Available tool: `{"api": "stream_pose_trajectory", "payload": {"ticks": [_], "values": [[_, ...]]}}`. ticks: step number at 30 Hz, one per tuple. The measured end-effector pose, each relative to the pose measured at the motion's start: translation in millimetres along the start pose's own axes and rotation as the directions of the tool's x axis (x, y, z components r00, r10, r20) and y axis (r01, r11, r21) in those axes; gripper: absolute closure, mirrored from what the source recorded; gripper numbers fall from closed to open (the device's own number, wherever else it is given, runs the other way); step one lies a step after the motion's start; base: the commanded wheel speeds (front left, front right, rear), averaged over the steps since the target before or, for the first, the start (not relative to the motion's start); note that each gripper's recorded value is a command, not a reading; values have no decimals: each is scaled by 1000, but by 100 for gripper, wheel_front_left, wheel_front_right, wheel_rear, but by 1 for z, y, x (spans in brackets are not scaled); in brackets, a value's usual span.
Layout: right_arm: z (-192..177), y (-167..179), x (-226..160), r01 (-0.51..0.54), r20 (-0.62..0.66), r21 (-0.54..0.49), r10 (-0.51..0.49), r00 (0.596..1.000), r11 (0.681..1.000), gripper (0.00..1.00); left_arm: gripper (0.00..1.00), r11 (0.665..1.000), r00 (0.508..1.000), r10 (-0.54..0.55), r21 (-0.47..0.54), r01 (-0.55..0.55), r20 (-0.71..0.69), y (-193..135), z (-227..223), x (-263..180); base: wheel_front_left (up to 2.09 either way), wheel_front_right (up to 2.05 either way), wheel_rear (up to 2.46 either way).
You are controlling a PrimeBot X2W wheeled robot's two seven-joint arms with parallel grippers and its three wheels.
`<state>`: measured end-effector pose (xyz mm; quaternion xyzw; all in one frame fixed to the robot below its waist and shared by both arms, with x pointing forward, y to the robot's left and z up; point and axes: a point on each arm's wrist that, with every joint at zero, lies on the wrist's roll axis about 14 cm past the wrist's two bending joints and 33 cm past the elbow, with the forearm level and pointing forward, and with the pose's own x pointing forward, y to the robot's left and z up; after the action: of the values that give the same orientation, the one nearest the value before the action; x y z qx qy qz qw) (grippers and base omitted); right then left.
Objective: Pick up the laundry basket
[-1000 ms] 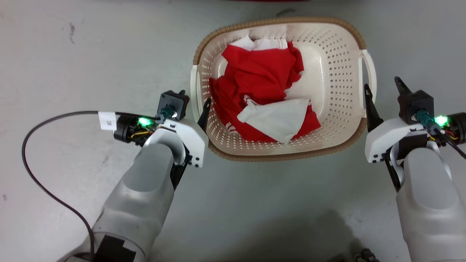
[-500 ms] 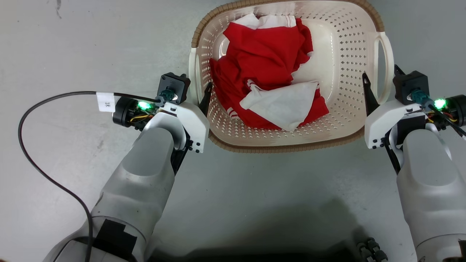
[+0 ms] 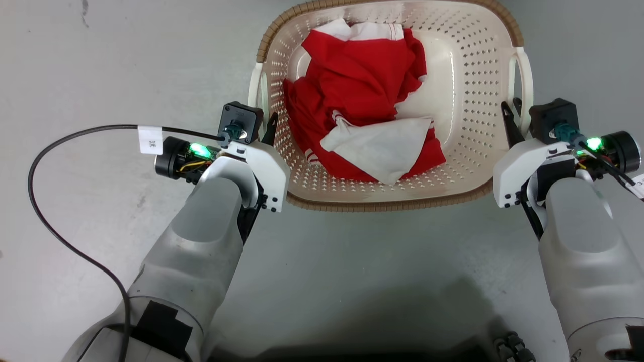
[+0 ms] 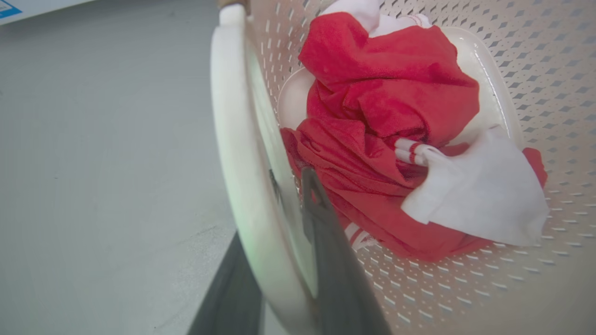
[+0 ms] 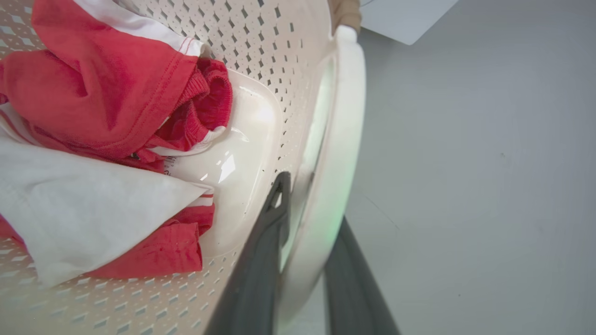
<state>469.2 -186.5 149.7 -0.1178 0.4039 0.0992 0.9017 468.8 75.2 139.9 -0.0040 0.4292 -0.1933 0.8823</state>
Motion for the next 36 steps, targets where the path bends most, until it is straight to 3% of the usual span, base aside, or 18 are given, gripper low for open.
{"api": "stream_pose_trajectory", "payload": {"ticks": [10,36], "values": [[10,4,-30,-9,-3,3,9,1000,1000,100,100,1000,1000,14,7,-14,18,-5,14,-32,0,0,0],[37,35,-162,-63,53,-3,63,997,998,100,100,997,996,79,17,-79,41,-26,29,-171,0,0,0]]}}
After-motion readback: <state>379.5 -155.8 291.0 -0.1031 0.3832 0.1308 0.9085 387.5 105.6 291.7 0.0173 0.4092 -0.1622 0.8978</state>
